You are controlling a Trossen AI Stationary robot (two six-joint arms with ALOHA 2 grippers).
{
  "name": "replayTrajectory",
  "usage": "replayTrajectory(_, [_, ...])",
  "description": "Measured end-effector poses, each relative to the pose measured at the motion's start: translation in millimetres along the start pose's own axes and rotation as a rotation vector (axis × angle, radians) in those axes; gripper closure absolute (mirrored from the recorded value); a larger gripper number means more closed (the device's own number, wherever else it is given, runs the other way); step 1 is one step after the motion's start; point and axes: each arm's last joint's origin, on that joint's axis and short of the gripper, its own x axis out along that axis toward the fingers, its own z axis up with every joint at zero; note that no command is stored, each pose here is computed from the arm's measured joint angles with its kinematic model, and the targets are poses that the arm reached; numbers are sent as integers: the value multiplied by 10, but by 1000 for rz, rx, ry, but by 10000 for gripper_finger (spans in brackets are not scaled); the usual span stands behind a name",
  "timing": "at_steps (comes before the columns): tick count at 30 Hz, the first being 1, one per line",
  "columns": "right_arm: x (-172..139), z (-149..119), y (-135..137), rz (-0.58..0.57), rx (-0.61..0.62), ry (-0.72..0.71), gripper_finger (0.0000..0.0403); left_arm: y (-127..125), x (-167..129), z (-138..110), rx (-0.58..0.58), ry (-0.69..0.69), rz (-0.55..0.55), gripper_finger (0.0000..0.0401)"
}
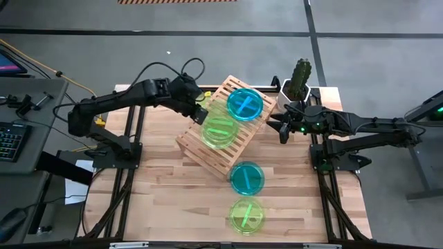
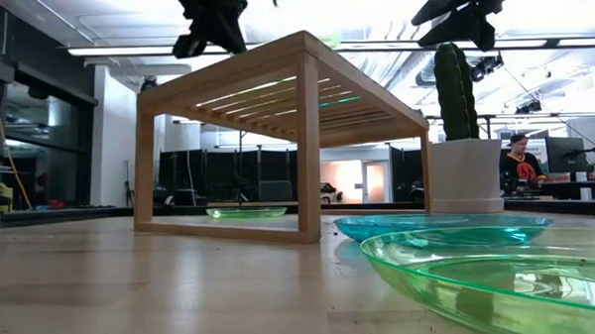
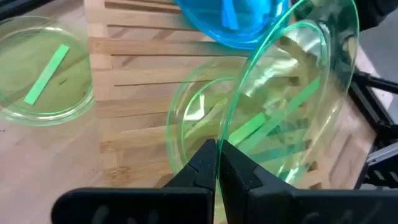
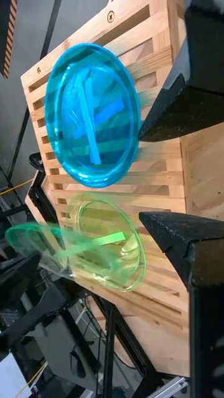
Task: Place and stack plates onto a shelf
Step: Stack the middle green plate on top of the green plate on the shelf, then stack the top green plate on top of the green plate on the shelf
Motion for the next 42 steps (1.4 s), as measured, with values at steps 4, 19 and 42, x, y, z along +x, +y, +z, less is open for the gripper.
replayTrajectory(4, [0,-11,-6,-6,-4,11,226,23,104,-17,-6,55,32,401])
replayTrajectory(19, [0,-10,-13,-27,-3,2,226,18,125,-27,49,87,3,360])
replayTrajectory(42, [-5,90,35,15,33,-101,226,312,-422,295,166,-259,11,248])
